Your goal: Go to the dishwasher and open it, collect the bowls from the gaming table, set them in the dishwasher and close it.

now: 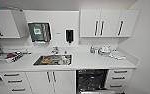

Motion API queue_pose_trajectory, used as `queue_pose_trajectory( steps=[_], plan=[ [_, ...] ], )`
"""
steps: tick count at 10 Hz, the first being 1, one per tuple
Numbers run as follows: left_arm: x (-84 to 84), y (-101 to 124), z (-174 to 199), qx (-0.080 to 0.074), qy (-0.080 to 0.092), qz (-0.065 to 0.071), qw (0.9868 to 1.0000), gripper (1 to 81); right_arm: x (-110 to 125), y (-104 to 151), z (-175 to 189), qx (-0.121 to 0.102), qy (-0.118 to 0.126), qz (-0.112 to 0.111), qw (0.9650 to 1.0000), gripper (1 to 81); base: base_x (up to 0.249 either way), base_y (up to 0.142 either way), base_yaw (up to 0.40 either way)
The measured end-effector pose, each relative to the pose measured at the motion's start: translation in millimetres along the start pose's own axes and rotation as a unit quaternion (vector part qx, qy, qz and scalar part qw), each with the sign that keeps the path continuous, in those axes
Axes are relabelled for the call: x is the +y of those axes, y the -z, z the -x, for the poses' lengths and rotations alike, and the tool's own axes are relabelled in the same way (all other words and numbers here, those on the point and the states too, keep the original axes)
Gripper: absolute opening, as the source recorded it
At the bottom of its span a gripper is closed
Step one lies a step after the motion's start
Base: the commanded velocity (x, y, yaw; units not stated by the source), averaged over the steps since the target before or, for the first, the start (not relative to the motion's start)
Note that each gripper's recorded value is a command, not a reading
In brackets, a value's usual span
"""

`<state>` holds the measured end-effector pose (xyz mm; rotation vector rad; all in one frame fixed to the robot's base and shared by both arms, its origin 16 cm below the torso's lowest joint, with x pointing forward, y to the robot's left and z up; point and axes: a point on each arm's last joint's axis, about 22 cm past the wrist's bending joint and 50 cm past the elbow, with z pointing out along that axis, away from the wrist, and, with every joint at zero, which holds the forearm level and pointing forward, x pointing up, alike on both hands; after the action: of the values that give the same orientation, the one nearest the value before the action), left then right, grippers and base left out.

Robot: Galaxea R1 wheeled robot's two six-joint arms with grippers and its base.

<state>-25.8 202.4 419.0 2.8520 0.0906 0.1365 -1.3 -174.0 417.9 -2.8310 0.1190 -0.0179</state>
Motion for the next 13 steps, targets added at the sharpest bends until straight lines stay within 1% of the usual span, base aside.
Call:
queue_pose_trajectory(
  steps=[1, 2, 3, 4, 7, 13],
  plan=[
    [0.4, -1, -1, -0.003, 0.002, -0.002, 1.0000, 81.1, 0, 0, 0, 0.000, 0.000, 0.000, 1.0000, 81.1, 0.000, 0.000, 0.000],
    [0.9, -1, 0, -0.013, -0.012, 0.000, 0.9999, 81.1, -2, 0, 1, 0.000, 0.000, -0.001, 1.0000, 81.1, 0.000, 0.000, 0.000],
    [1.7, -2, -7, -0.014, -0.031, 0.003, 0.9994, 81.1, -5, -1, 2, -0.001, 0.000, -0.003, 1.0000, 81.1, 0.000, 0.000, 0.000],
    [1.6, -2, -16, -0.010, -0.037, 0.003, 0.9993, 81.1, -6, -2, 3, -0.003, 0.000, -0.003, 1.0000, 81.1, 0.000, 0.000, 0.000],
    [3.3, -4, -38, 0.000, -0.042, 0.003, 0.9991, 81.1, -7, -2, 3, -0.003, 0.000, -0.003, 1.0000, 81.1, 0.000, 0.000, 0.000],
    [3.4, -4, -38, -0.002, -0.042, 0.003, 0.9991, 81.1, -6, -2, 0, -0.001, 0.000, -0.002, 1.0000, 81.1, 0.000, 0.000, 0.000]
  ],
)
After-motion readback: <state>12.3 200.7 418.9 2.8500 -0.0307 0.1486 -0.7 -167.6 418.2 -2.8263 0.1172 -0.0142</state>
